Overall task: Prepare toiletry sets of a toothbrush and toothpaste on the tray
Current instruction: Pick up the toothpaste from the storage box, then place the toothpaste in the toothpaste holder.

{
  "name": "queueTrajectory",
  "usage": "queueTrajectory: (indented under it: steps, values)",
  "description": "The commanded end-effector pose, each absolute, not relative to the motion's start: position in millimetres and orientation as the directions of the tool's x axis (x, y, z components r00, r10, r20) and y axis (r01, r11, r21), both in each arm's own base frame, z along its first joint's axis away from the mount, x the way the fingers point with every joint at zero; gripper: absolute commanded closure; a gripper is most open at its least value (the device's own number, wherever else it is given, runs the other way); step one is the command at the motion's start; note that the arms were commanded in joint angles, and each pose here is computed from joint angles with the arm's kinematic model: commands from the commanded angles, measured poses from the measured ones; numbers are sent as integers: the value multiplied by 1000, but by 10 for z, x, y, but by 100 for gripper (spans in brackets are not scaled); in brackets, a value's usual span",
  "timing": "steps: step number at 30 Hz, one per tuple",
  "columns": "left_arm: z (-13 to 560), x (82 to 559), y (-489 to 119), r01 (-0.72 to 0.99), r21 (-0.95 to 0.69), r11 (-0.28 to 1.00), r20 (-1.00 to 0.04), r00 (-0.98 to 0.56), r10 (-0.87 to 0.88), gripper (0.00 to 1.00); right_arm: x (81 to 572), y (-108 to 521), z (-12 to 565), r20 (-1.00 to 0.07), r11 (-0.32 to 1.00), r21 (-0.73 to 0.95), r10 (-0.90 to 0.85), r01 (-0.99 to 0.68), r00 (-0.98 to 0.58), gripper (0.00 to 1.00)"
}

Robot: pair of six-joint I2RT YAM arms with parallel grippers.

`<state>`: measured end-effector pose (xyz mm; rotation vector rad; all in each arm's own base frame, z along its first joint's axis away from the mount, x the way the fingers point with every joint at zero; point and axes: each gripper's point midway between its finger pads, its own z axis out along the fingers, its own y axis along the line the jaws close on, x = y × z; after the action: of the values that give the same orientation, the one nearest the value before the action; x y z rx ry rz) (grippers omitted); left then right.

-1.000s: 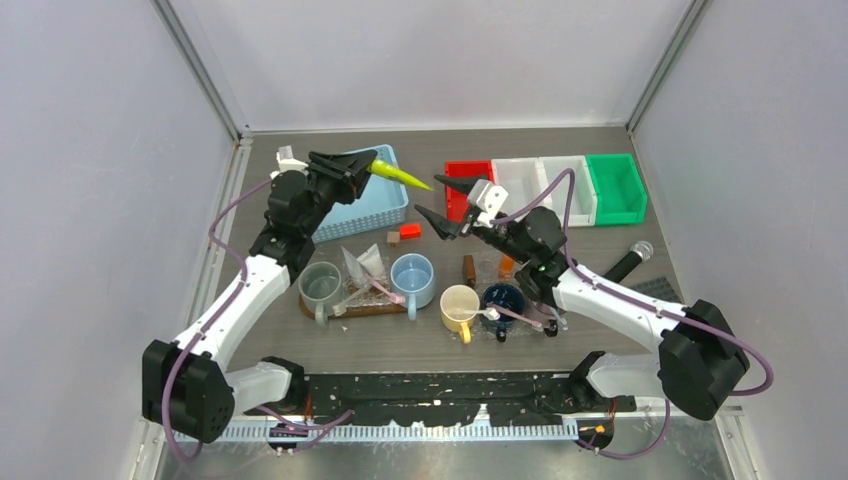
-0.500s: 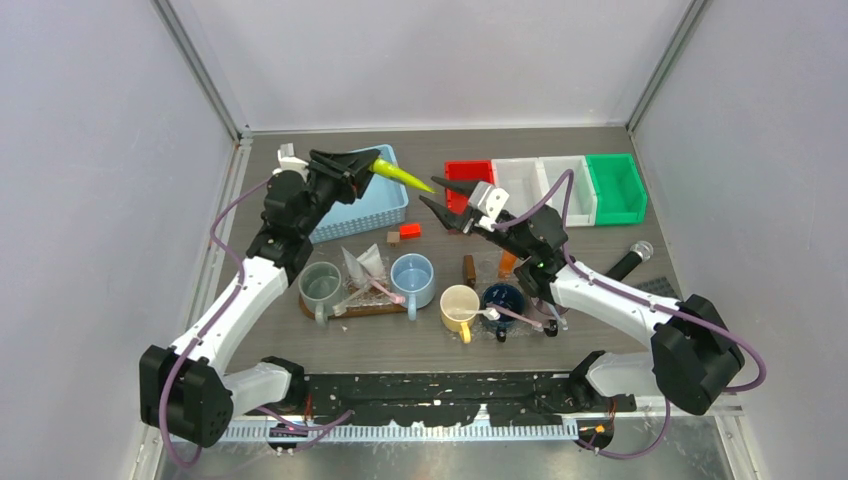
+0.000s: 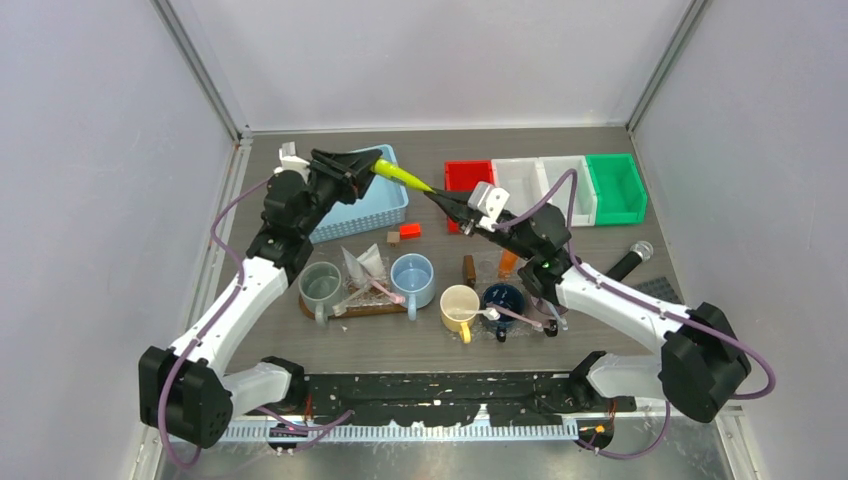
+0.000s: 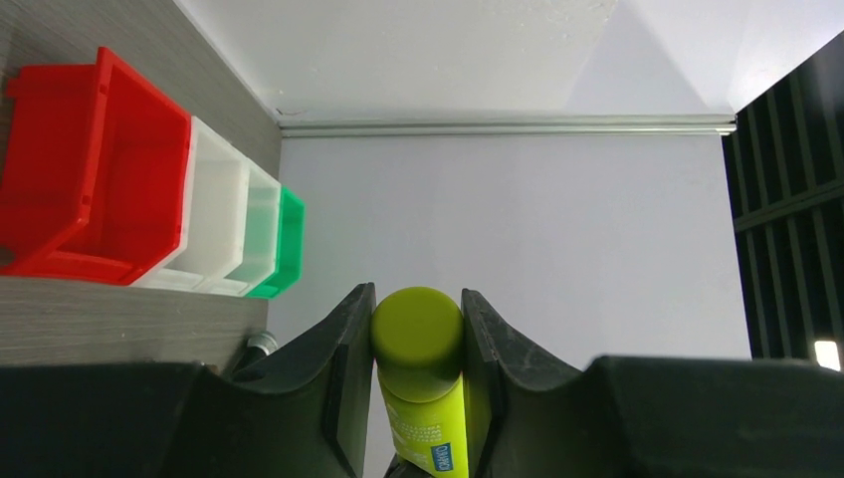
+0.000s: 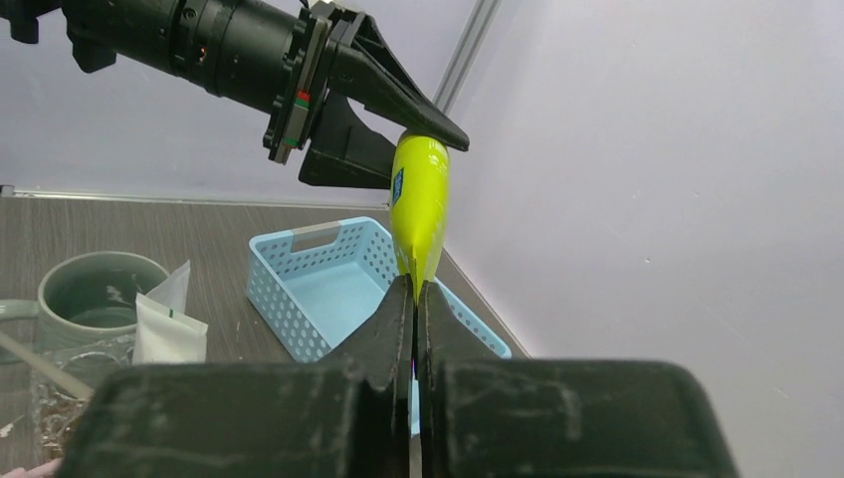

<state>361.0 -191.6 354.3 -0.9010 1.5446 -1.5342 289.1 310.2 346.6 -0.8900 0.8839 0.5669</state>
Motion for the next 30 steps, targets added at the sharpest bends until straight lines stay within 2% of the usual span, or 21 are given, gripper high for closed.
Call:
queueTrajectory:
  steps: [1,9,17,24,30]
  values:
    - [3897,3525,-1793,156,-985,72,-130,-403,-906,73,2804,2962,3832,-864,550,-387,65,-740,500,100]
    - [3820,3504,-1559,157,-936,316,-349,-278,-895,42,2817,2626,3935,-960,650,-226,-23,-726,279,100]
    - [3900,3396,-1225,145,-763,629,-645,-139,-751,21,2634,2321,3760,-983,685,-119,-181,-719,-10,100]
    - [3968,3222,-802,53,-526,849,-850,-27,-526,6,2466,2039,3563,-905,773,16,-257,-634,-337,100]
    - [3960,3099,-522,-13,-289,957,-957,19,-289,1,2443,1855,3256,-783,849,26,-311,-527,-539,100]
